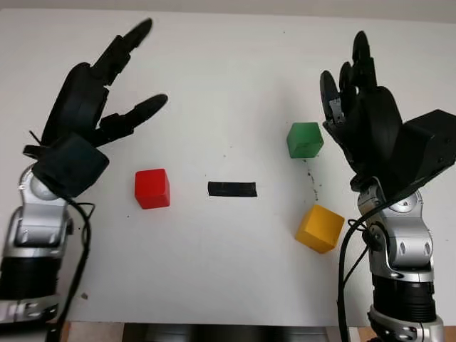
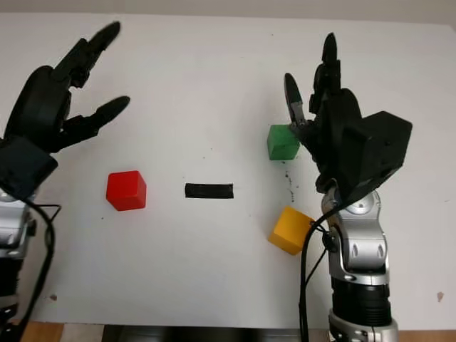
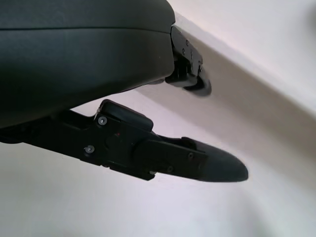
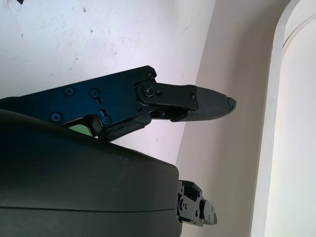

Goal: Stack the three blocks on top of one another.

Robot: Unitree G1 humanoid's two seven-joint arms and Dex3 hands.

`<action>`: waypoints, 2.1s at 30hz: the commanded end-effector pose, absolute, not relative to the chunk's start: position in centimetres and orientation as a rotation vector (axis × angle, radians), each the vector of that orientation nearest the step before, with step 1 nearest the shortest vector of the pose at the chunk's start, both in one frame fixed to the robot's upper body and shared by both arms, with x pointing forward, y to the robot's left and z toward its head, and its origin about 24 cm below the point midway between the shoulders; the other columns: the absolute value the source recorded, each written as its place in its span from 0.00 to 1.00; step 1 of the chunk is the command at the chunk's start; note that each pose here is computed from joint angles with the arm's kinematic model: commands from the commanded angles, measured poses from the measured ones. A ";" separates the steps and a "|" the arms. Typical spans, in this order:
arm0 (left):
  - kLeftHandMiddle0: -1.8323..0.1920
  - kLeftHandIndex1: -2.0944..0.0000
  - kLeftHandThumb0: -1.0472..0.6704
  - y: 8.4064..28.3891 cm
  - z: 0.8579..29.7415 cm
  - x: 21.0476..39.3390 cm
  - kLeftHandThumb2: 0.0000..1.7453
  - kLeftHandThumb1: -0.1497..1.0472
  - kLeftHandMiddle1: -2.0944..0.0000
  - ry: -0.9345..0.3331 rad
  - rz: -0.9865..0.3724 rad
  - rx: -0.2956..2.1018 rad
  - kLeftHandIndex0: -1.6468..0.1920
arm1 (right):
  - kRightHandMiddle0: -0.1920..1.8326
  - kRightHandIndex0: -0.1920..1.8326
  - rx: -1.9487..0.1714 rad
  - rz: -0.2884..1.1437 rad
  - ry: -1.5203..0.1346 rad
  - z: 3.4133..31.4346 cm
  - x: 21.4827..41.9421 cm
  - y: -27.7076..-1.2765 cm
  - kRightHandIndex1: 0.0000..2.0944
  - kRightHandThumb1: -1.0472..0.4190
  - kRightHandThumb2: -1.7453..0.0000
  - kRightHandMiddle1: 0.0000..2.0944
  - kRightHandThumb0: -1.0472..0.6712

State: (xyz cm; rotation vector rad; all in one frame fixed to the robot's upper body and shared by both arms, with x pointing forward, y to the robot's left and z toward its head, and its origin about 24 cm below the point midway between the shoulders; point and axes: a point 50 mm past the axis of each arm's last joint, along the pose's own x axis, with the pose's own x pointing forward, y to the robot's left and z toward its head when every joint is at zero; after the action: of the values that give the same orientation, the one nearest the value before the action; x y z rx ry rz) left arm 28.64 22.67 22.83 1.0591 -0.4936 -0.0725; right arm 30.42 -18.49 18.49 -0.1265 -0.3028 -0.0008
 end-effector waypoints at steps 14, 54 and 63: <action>0.90 0.98 0.07 22.6 23.9 23.8 0.04 0.99 0.99 -0.197 -0.223 1.561 0.74 | 0.00 0.00 -0.146 0.012 -0.339 19.3 30.4 -18.3 0.00 0.00 0.72 0.00 0.25; 0.85 0.59 0.07 20.1 18.4 24.7 0.03 0.99 0.97 -0.152 -0.207 1.743 0.81 | 0.00 0.00 -0.146 0.013 -0.341 19.3 30.4 -18.5 0.00 0.00 0.72 0.00 0.25; 0.83 0.45 0.10 19.7 18.2 24.6 0.03 0.99 0.97 -0.141 -0.160 1.786 0.84 | 0.00 0.00 -0.137 0.015 -0.339 19.3 30.3 -18.6 0.00 0.00 0.72 0.00 0.25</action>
State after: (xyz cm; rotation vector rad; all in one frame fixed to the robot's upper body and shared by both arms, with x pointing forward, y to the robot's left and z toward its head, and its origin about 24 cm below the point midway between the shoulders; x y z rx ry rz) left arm 24.85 20.05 18.14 1.7873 -0.1241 -0.1582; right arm 30.51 -18.24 19.08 -0.1335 -0.3282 0.0218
